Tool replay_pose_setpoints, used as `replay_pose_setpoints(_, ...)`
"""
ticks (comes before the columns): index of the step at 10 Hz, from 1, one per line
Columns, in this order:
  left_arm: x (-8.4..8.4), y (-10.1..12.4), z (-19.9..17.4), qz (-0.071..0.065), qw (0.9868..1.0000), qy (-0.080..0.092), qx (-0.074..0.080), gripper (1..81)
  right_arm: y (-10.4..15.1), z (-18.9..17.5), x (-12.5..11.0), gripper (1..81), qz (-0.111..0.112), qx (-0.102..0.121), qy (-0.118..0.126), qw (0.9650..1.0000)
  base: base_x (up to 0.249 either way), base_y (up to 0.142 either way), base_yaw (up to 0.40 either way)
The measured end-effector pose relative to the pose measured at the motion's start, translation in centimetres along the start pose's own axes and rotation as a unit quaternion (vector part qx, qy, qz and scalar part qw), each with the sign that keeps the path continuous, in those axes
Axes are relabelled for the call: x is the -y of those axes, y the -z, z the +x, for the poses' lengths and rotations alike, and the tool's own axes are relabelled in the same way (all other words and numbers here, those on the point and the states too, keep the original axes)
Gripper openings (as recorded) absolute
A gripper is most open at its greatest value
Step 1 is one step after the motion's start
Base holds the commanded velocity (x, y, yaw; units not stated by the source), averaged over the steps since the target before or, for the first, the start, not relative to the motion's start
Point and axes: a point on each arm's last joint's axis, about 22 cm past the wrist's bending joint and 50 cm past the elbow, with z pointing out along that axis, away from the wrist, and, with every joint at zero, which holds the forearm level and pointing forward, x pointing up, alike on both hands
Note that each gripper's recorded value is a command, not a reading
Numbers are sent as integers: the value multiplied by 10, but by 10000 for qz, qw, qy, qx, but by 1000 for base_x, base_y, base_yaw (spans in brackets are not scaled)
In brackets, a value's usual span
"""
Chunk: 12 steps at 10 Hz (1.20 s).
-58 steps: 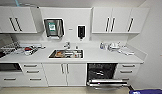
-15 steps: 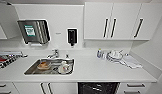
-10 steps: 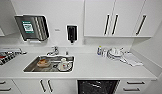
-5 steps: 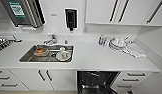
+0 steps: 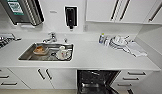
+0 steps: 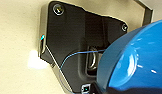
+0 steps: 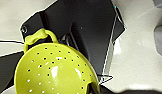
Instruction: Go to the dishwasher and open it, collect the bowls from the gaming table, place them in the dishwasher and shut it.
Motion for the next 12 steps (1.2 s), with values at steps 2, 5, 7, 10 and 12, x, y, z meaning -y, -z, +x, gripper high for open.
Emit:
replay_pose_setpoints(2, -2, 17, 29, -118, 9997, 92, -180, 10, 0, 0, 0, 10, 1, 2, -2, 10000, 0, 0, 0)
replay_pose_setpoints(5, -32, 47, 91, -510, 9975, 16, -493, 10, 0, 0, 0, 10, 0, 0, -2, 10000, 0, 0, 0)
replay_pose_setpoints(7, -49, 65, 139, -659, 9955, -114, -675, 10, -2, 0, 4, 10, 22, 2, -3, 10000, 0, 0, 0)
replay_pose_setpoints(10, -108, 83, 216, -1110, 9886, -418, -931, 10, -6, -1, 11, 10, 71, 29, -12, 10000, 0, 0, 0)
replay_pose_setpoints(12, -123, 91, 240, -1136, 9895, -516, -730, 10, -4, -17, 7, 10, 8, 203, -113, 9997, 0, 0, 0)
